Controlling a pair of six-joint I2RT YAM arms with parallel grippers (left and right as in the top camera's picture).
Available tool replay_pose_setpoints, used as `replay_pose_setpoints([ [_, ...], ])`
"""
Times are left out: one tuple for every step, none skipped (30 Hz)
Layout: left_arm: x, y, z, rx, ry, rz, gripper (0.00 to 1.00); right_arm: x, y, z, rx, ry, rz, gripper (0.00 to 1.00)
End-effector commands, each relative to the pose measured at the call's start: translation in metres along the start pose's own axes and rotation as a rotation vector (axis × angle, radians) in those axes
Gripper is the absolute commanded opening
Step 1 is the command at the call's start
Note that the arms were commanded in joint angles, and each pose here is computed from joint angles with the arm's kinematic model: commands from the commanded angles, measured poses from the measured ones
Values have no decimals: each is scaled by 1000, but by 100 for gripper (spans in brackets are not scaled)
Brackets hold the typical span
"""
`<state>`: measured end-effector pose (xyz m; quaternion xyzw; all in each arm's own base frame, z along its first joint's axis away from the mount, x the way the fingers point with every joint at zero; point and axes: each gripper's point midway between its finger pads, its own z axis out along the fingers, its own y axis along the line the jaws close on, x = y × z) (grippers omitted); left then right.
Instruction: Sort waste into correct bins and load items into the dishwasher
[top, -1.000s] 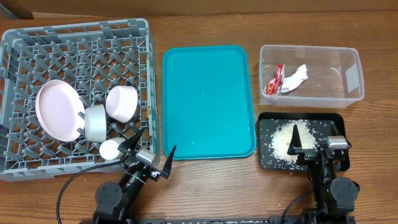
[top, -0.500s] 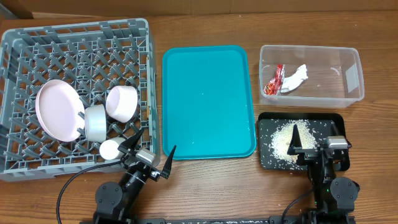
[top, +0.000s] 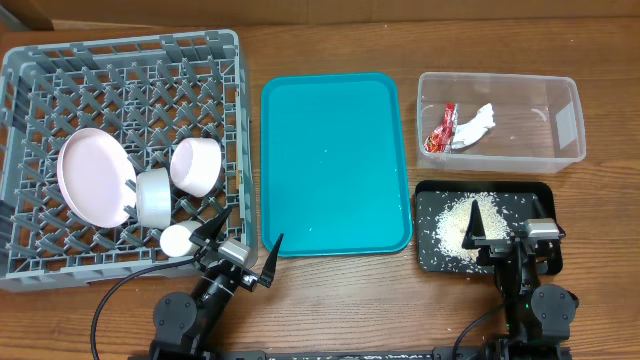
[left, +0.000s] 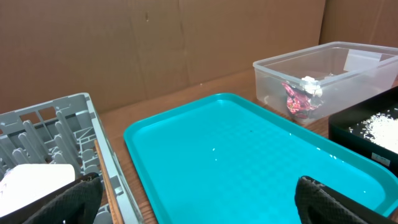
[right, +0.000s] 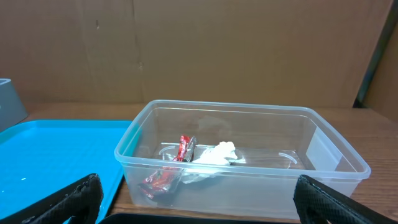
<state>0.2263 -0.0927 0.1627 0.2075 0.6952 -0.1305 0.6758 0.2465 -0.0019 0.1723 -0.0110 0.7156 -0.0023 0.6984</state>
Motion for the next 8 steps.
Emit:
replay_pose_setpoints([
  [0,-1,0,-1,-5,21,100,2,-3,0,14,-5,-4,100],
  [0,-1,0,-1,-5,21,100,2,-3,0,14,-5,-5,100],
  [0,-1,0,-1,-5,21,100,2,-3,0,14,-5,-4,100],
  [0,-1,0,-1,-5,21,100,2,-3,0,14,-5,-4,100],
  [0,-1,0,-1,-5,21,100,2,-3,0,14,-5,-4,100],
  [0,-1,0,-1,-5,21,100,2,-3,0,14,-5,-4,100],
  [0,-1,0,-1,-5,21,100,2,-3,0,14,-5,-4,100],
  [0,-1,0,-1,-5,21,100,2,-3,0,14,-5,-4,100],
])
